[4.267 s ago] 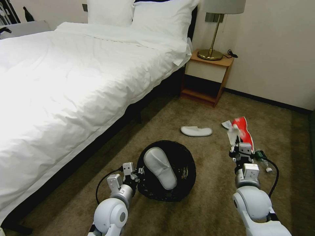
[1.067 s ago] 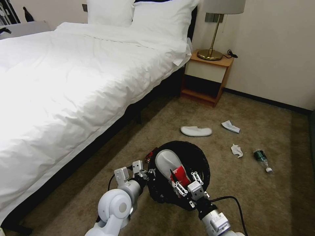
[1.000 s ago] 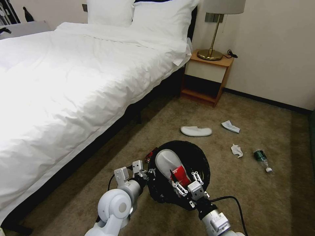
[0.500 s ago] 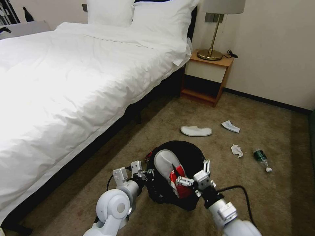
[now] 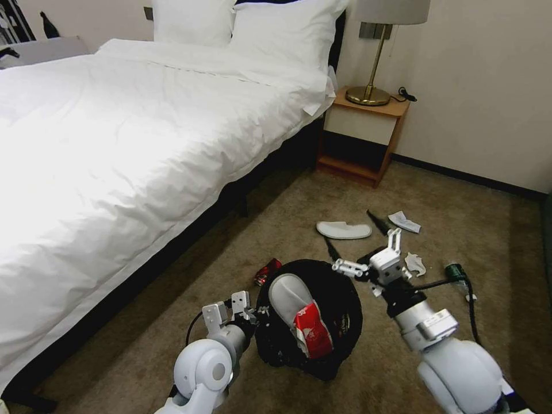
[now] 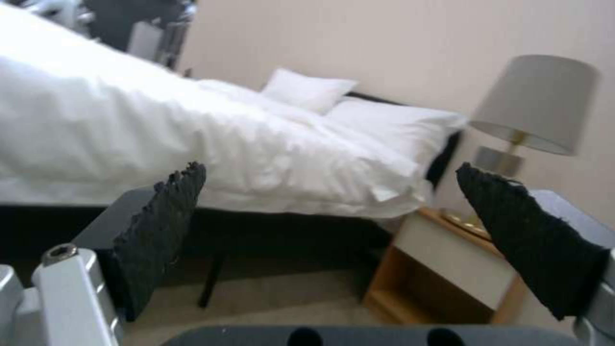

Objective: Pick up the trash bin, then pick up the garbage on the floor and place it into the trash bin.

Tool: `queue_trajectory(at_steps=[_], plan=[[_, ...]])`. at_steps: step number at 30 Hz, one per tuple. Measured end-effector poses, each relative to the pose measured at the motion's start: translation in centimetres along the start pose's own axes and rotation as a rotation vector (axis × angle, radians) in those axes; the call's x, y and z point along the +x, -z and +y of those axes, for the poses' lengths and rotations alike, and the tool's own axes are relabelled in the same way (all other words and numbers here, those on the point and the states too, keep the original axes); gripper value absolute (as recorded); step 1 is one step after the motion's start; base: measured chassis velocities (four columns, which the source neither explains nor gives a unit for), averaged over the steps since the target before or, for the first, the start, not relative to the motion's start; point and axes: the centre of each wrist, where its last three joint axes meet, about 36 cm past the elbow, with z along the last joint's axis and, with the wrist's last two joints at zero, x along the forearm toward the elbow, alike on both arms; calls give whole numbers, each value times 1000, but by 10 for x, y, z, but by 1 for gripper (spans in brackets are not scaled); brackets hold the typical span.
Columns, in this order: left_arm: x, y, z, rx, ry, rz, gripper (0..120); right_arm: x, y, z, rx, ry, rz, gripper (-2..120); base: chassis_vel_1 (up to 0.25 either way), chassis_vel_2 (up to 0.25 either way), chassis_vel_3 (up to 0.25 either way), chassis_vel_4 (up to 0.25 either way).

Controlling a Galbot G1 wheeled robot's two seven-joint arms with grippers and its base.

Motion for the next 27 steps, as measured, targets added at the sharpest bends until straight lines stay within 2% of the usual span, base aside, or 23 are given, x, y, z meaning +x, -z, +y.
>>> queue_trajectory(at_steps=[2, 4, 5, 7, 8, 10, 11, 13, 14, 15, 16, 18, 27], plan=[[0, 0, 0, -1, 2, -3, 1, 0, 1, -1, 1, -8, -4, 100, 0, 0, 0, 0], [2, 2, 2, -27, 13, -50, 1, 0, 1, -1, -17, -83, -13, 100, 0, 0, 0, 0], [2, 2, 2, -27, 13, -50, 1, 0, 1, -1, -17, -83, -13, 100, 0, 0, 0, 0], [10, 10, 8, -107, 17, -155, 1, 2, -11, 11, -92, -233, 1, 100, 0, 0, 0, 0], [10, 10, 8, -107, 17, -155, 1, 2, -11, 11, -92, -233, 1, 100, 0, 0, 0, 0], [17, 17, 13, -168, -2, -270, 1, -1, -23, 21, -144, -348, 30, 100, 0, 0, 0, 0], [17, 17, 13, -168, -2, -270, 1, -1, -23, 21, -144, -348, 30, 100, 0, 0, 0, 0], [25, 25, 13, -211, -22, -377, 1, 5, -44, 26, -154, -418, 72, 100, 0, 0, 0, 0], [25, 25, 13, -211, -22, -377, 1, 5, -44, 26, -154, -418, 72, 100, 0, 0, 0, 0], [31, 29, 13, -233, -28, -425, 1, 11, -57, 32, -163, -463, 102, 100, 0, 0, 0, 0], [31, 29, 13, -233, -28, -425, 1, 11, -57, 32, -163, -463, 102, 100, 0, 0, 0, 0], [41, 34, 17, -268, -24, -501, 1, 26, -71, 45, -179, -504, 149, 100, 0, 0, 0, 0], [48, 44, 20, -279, -37, -571, 1, 50, -84, 59, -178, -545, 206, 100, 0, 0, 0, 0]])
